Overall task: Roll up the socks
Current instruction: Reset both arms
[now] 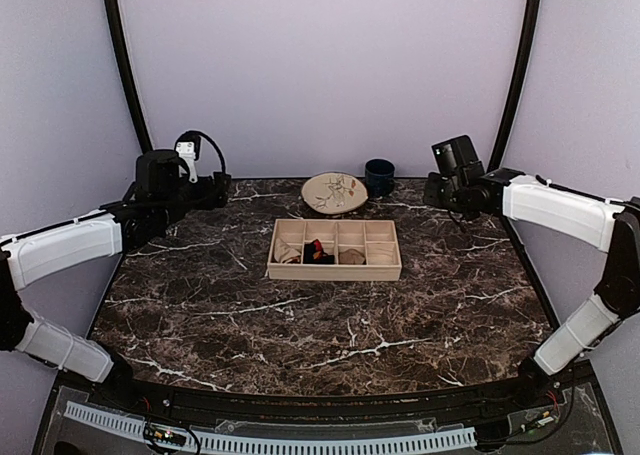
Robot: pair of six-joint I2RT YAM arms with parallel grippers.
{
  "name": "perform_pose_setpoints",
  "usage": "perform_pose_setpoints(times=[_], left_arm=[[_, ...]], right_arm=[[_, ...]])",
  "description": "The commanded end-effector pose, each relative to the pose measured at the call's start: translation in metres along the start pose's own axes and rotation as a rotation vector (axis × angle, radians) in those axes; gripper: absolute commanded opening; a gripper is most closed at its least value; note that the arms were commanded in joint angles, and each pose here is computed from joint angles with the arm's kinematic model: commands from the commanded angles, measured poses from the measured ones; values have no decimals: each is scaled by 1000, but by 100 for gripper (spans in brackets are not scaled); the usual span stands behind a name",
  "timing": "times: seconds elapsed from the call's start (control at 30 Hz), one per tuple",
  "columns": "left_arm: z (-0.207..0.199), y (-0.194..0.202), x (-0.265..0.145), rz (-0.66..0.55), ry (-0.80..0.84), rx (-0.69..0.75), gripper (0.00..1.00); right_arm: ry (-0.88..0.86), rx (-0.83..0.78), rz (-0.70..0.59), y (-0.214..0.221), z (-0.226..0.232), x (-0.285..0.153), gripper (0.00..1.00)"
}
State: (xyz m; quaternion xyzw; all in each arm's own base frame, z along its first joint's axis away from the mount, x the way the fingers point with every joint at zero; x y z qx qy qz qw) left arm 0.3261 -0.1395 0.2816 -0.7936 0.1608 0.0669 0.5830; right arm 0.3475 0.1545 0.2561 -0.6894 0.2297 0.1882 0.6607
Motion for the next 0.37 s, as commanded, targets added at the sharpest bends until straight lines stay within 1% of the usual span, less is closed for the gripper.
perform_pose_setpoints(times=[0.0,0.13,0.23,0.33], left_arm=[[1,-9,-8,-85,6,34,88],[4,-8,-16,-96,15,10,89],[5,-8,-20,-97,18,11,90],[5,-9,-22,-96,15,17,90]], right_arm=[[41,2,25,16,-14,-13,40],[31,17,11,19,-21,-24,40],[27,13,1,20,-26,-31,38],[17,32,-33,20,-31,-40,40]])
Point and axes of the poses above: each gripper's point midway between its finger pads, its own x axis out along the fingers, its own z axis along the line the jaws close on, y = z × x, the point moved 8 cm from there along -x, back along the fingers, and after that the axes turned 14 degrees about -x, right-handed, at the moved point
